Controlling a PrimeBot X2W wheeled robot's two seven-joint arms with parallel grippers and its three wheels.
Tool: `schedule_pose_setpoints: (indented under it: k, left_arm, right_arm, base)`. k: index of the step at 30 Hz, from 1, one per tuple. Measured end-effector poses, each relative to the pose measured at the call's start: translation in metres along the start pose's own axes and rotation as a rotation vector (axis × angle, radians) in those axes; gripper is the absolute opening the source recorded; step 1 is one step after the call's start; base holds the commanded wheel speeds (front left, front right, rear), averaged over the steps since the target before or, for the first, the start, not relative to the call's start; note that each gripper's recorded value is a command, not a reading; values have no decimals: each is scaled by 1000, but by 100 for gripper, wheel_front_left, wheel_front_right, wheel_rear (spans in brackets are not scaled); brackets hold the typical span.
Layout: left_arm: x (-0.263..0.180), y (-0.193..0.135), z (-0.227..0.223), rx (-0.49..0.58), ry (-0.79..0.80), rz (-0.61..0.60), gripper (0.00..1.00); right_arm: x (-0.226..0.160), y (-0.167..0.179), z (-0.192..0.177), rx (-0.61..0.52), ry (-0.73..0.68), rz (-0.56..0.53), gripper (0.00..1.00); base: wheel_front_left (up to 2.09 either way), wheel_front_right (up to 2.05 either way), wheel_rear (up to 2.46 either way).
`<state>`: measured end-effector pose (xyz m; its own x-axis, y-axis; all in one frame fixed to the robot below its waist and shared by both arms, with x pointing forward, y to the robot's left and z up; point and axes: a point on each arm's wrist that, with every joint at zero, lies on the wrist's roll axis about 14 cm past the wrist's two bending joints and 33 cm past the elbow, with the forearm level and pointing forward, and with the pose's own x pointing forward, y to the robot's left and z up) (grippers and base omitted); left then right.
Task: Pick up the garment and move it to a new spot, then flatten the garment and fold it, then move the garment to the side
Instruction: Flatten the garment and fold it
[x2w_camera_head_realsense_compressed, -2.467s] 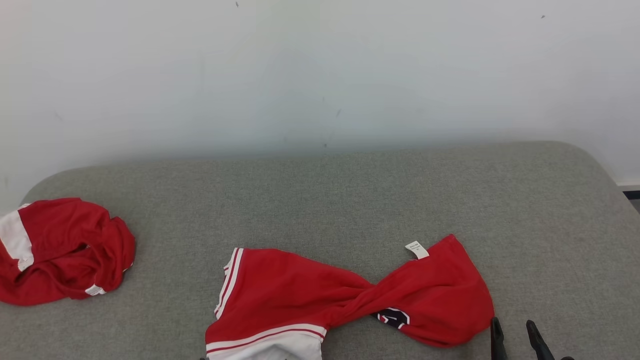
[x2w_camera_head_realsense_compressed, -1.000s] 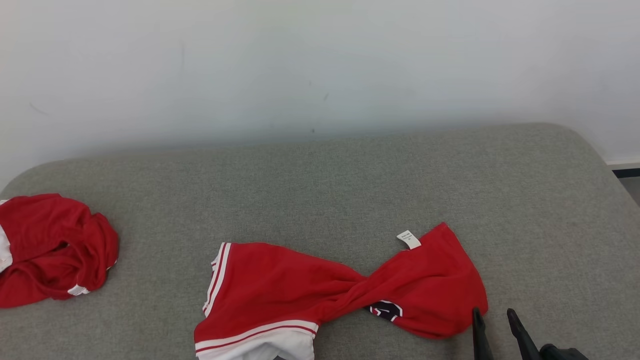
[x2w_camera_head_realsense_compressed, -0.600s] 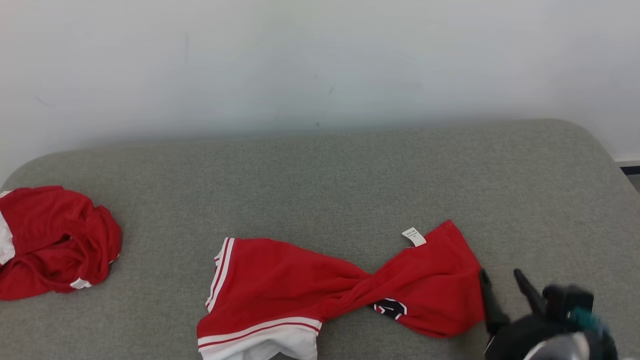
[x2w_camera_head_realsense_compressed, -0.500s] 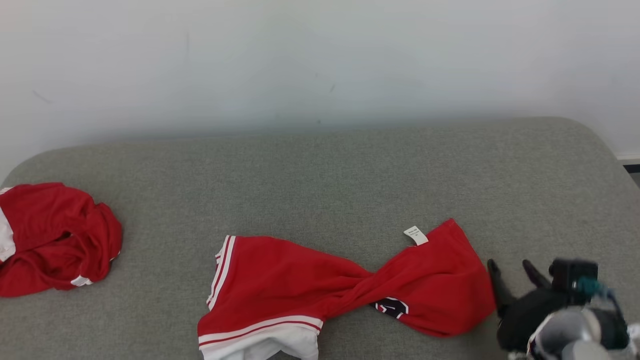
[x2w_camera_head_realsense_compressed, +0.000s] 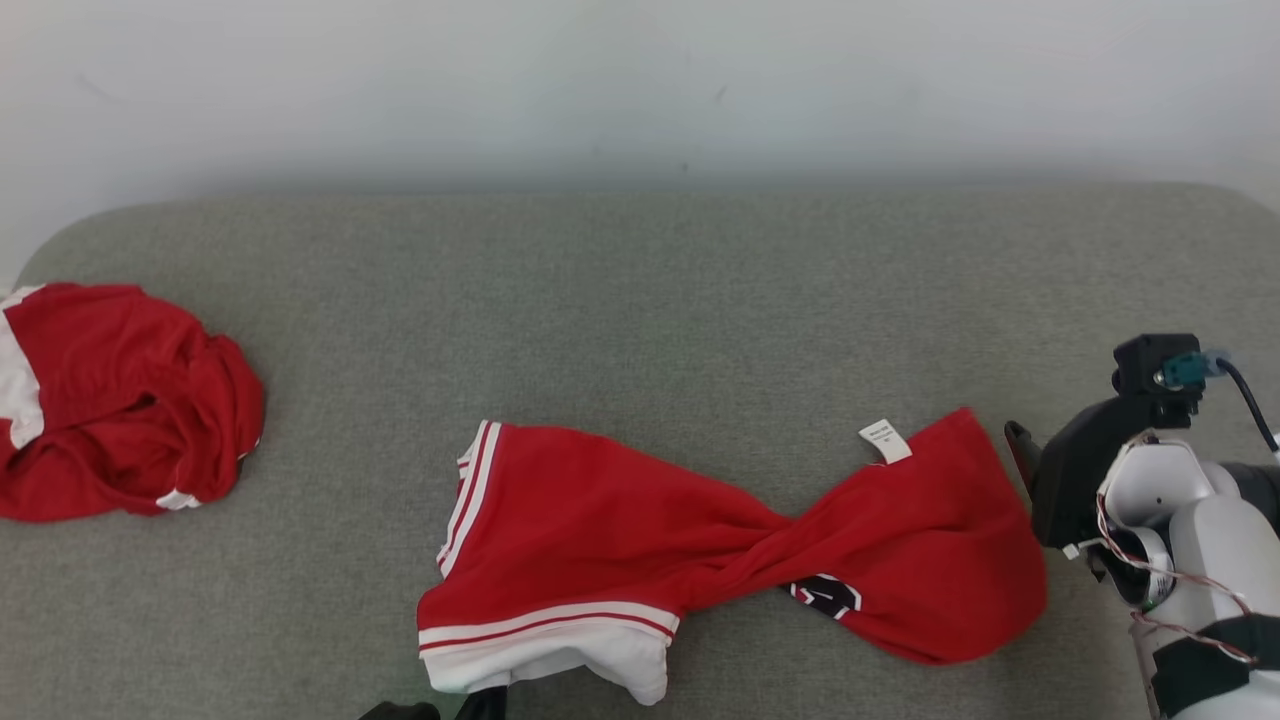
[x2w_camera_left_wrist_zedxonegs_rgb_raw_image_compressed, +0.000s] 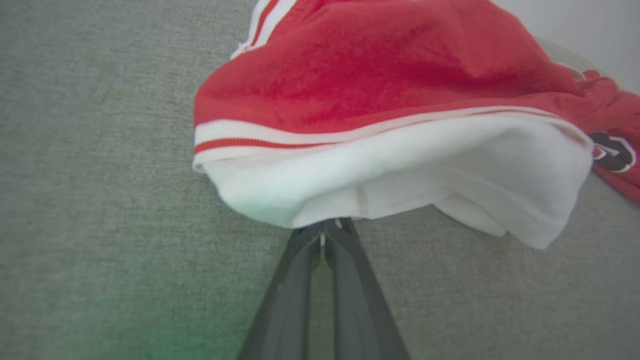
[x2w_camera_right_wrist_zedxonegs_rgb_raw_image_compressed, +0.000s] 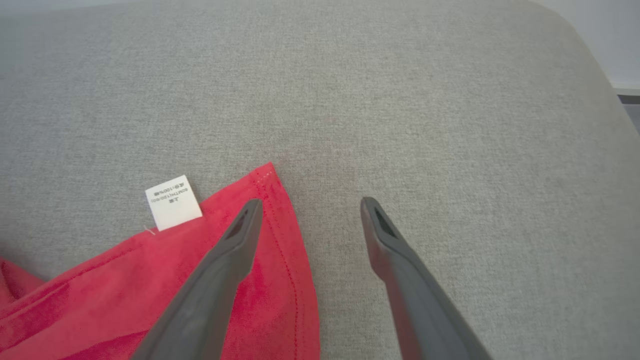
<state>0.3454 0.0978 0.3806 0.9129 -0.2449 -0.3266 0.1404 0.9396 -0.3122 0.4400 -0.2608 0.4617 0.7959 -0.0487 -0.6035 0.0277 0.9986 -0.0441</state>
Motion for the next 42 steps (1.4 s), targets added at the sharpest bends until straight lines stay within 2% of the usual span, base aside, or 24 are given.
schedule_pose_setpoints:
  k: [6, 7, 8, 9, 10, 13, 26, 27, 28, 29, 30, 34, 38, 39, 41, 42]
  left_arm:
    - [3, 7, -1, -11, 3, 18, 0]
    - [3, 8, -2, -13, 6, 19, 0]
    - [4, 9, -3, -15, 9, 22, 0]
    - [4, 9, -4, -17, 13, 24, 0]
    - [4, 10, -6, -18, 18, 25, 0]
    - [5, 11, -8, -20, 24, 27, 0]
    - [10, 14, -13, -28, 39, 36, 0]
    - [10, 14, -13, -28, 41, 37, 0]
    - [10, 14, -13, -28, 41, 39, 0]
    - [11, 14, -13, -28, 42, 38, 0]
    - [11, 15, -13, -28, 42, 38, 0]
    - [13, 15, -12, -27, 39, 38, 0]
    - [13, 14, -10, -25, 35, 35, 0]
    - [13, 14, -10, -25, 34, 35, 0]
    - [13, 13, -9, -24, 30, 32, 0]
    - [14, 13, -9, -24, 30, 32, 0]
  right_arm:
    - [25, 17, 2, -75, 73, 24, 100]
    - [29, 20, 3, -95, 83, 25, 88]
    - [32, 22, 2, -114, 96, 25, 84]
    - [36, 23, 2, -124, 105, 27, 83]
    - [39, 25, 1, -131, 115, 28, 90]
    - [46, 27, -4, -140, 140, 30, 99]
    - [61, 29, -14, -153, 182, 37, 100]
    - [62, 30, -15, -154, 185, 40, 98]
    - [62, 30, -16, -156, 187, 40, 70]
    - [63, 31, -15, -159, 187, 42, 54]
    - [63, 32, -14, -162, 182, 45, 49]
    - [63, 34, -11, -173, 168, 50, 47]
    - [60, 34, -11, -176, 166, 53, 41]
    - [59, 35, -11, -175, 165, 55, 36]
    - [58, 35, -11, -178, 168, 56, 8]
    - [57, 35, -11, -179, 169, 56, 0]
  base:
    - [0, 0, 0]
    - [0, 0, 0]
    - [0, 0, 0]
    - [0, 0, 0]
    - [0, 0, 0]
    - [0, 0, 0]
    - [0, 0, 0]
    - [0, 0, 0]
    - [0, 0, 0]
    - [0, 0, 0]
    - [0, 0, 0]
    - [0, 0, 0]
    - [0, 0, 0]
    - [0, 0, 0]
    - [0, 0, 0]
    - [0, 0, 0]
